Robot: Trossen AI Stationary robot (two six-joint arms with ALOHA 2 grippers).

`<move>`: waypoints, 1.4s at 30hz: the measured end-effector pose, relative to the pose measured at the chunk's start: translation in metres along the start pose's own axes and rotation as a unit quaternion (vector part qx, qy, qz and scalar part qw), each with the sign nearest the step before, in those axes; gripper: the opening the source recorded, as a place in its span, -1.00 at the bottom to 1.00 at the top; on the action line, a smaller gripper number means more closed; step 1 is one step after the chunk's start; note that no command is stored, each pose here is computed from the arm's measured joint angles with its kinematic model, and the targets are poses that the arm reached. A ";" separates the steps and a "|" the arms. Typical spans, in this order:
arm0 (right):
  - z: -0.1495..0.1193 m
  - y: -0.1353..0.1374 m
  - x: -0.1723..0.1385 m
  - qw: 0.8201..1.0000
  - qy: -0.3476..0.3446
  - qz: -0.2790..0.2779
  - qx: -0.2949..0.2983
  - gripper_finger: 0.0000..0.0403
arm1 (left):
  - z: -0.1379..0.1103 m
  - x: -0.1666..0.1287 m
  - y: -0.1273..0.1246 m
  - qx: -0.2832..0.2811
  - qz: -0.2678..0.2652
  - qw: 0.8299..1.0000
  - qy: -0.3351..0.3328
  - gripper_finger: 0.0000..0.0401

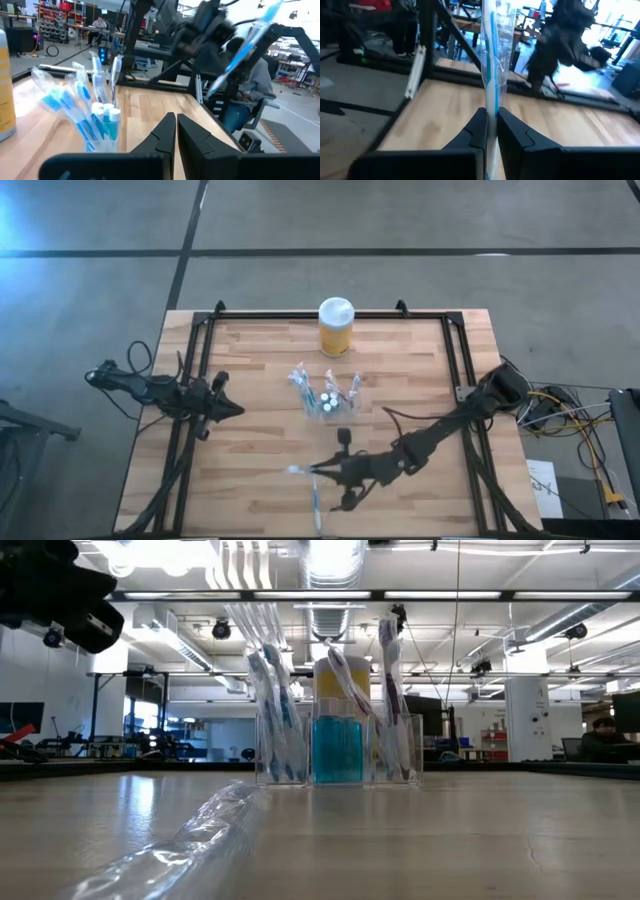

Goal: Pick & Place toothbrushing station
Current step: Put the blue toothbrush into the transparent organizer

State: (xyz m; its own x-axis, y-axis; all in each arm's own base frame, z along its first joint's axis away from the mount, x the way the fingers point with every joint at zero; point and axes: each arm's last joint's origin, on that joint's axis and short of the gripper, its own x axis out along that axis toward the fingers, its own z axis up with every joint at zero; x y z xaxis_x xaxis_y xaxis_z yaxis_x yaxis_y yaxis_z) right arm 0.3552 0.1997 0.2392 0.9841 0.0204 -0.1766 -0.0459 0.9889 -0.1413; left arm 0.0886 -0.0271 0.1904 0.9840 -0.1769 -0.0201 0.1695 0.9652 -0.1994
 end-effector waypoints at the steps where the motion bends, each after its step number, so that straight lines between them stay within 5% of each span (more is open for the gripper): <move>1: -0.014 -0.004 -0.002 1.000 -0.006 -0.002 0.004 -0.91 | -0.003 0.001 0.000 0.000 0.000 1.000 0.001 -0.90; 11: -0.074 -0.060 -0.017 0.994 -0.099 -0.010 0.054 -0.91 | -0.006 0.009 0.000 0.047 -0.007 0.998 -0.035 -0.85; 19: -0.083 -0.093 -0.010 0.992 -0.101 -0.016 0.075 -0.90 | 0.011 0.021 -0.005 0.076 0.010 0.994 -0.082 -0.47; 30: -0.087 -0.099 -0.001 0.994 -0.094 -0.015 0.059 -0.89 | 0.023 0.046 -0.012 0.085 0.005 0.995 -0.060 0.10; 42: -0.085 -0.106 0.004 0.993 -0.098 -0.029 0.054 -0.88 | 0.048 0.095 -0.024 0.102 0.032 0.994 -0.020 0.36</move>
State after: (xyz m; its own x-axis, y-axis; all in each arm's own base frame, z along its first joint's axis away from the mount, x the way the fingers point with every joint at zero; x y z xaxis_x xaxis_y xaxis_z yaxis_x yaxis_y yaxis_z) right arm 0.3497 0.0826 0.1707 0.9995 -0.0192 0.0233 0.0201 0.9991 -0.0384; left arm 0.1806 -0.0575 0.2405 0.9938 -0.1100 0.0130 0.1100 0.9939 0.0040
